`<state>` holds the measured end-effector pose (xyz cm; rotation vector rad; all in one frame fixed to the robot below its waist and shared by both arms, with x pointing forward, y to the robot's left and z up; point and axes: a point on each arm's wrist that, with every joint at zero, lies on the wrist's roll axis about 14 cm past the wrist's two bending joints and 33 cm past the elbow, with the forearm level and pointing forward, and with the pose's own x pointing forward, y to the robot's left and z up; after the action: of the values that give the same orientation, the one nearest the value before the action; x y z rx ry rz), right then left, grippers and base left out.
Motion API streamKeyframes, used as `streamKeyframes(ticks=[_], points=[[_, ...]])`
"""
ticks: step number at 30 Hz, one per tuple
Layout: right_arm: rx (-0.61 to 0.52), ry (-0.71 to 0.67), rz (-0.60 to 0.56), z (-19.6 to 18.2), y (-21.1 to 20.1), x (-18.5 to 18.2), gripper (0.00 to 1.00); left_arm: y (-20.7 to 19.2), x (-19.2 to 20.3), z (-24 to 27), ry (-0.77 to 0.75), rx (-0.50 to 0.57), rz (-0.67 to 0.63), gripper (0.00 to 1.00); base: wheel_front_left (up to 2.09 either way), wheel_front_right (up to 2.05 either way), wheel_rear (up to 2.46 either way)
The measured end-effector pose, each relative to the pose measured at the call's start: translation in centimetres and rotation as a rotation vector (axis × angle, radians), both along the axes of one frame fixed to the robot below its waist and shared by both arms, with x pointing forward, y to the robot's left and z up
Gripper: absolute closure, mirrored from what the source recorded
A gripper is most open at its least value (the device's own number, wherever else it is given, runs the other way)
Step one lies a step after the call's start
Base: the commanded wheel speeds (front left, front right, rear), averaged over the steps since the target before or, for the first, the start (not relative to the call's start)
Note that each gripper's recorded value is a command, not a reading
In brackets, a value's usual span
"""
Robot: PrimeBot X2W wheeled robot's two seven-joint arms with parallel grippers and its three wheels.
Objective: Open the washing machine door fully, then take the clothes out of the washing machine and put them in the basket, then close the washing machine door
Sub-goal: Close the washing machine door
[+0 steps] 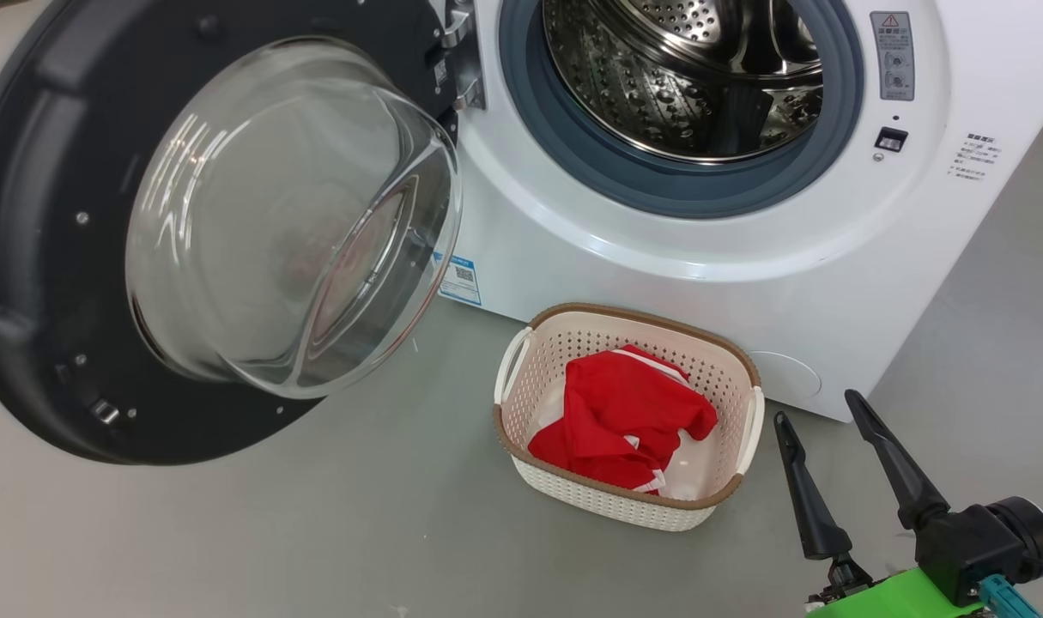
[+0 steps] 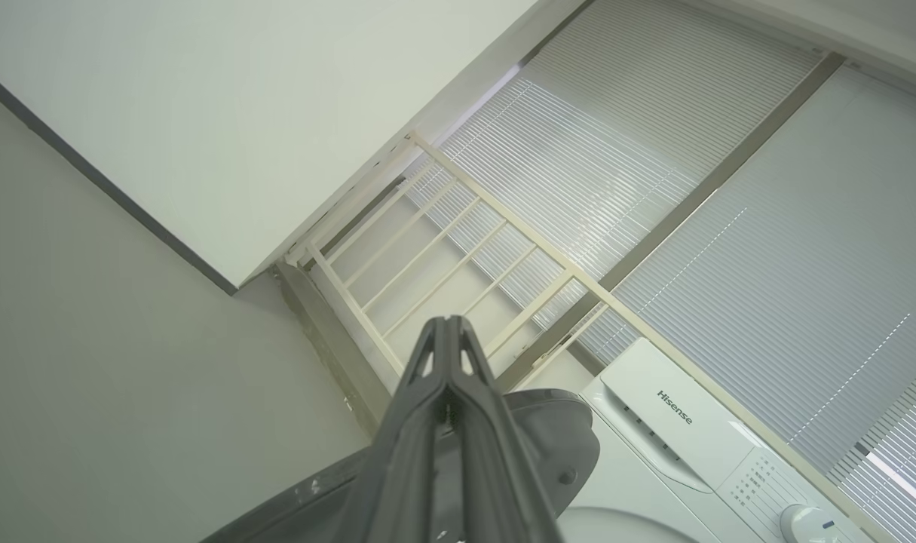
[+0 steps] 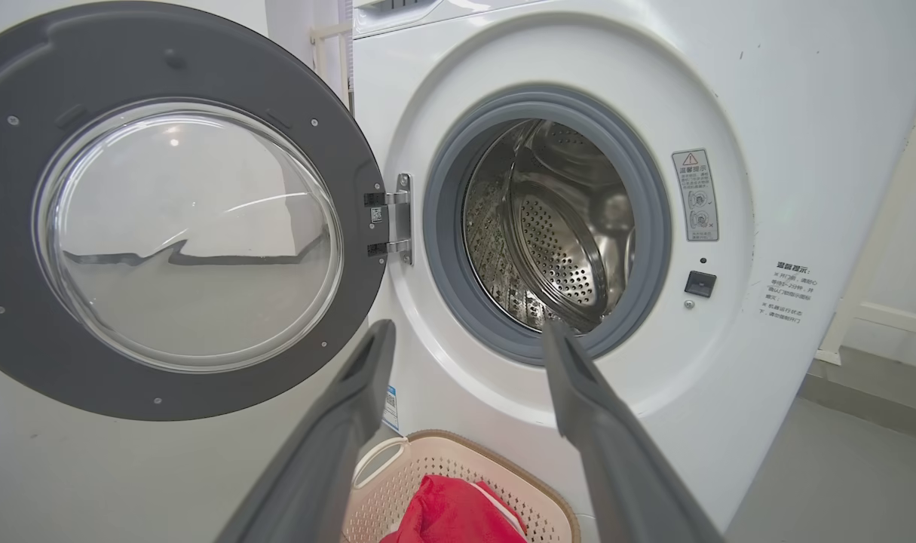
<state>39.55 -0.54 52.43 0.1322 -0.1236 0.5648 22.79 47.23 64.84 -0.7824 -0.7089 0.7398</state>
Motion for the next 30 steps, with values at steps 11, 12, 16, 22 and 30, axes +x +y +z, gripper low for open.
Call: streamKeyframes(ticks=[11, 12, 16, 22, 30], points=[[-0.001, 0.010, -0.015, -0.4, -0.6, 0.1, 0.00, 4.3, 3.6, 0.4, -0.047, -0.285, -0.146, 1.00, 0.00, 0.00, 0.00], [-0.002, 0.012, -0.016, -0.4, -0.6, 0.1, 0.00, 4.3, 4.3, 0.2, -0.045, -0.319, -0.178, 1.00, 0.00, 0.00, 0.00], [-0.002, 0.014, -0.018, -0.5, -0.6, 0.0, 0.00, 4.1, 5.8, -1.1, -0.038, -0.431, -0.255, 1.00, 0.00, 0.00, 0.00], [-0.004, 0.015, -0.026, -0.5, -1.0, 0.0, 0.00, 4.3, 6.7, -3.6, 0.033, -0.554, -0.299, 1.00, 0.00, 0.00, 0.00], [-0.008, 0.014, -0.030, -0.5, -1.2, -0.3, 0.00, 2.9, 8.2, -5.9, 0.128, -0.645, -0.401, 1.00, 0.00, 0.00, 0.00]])
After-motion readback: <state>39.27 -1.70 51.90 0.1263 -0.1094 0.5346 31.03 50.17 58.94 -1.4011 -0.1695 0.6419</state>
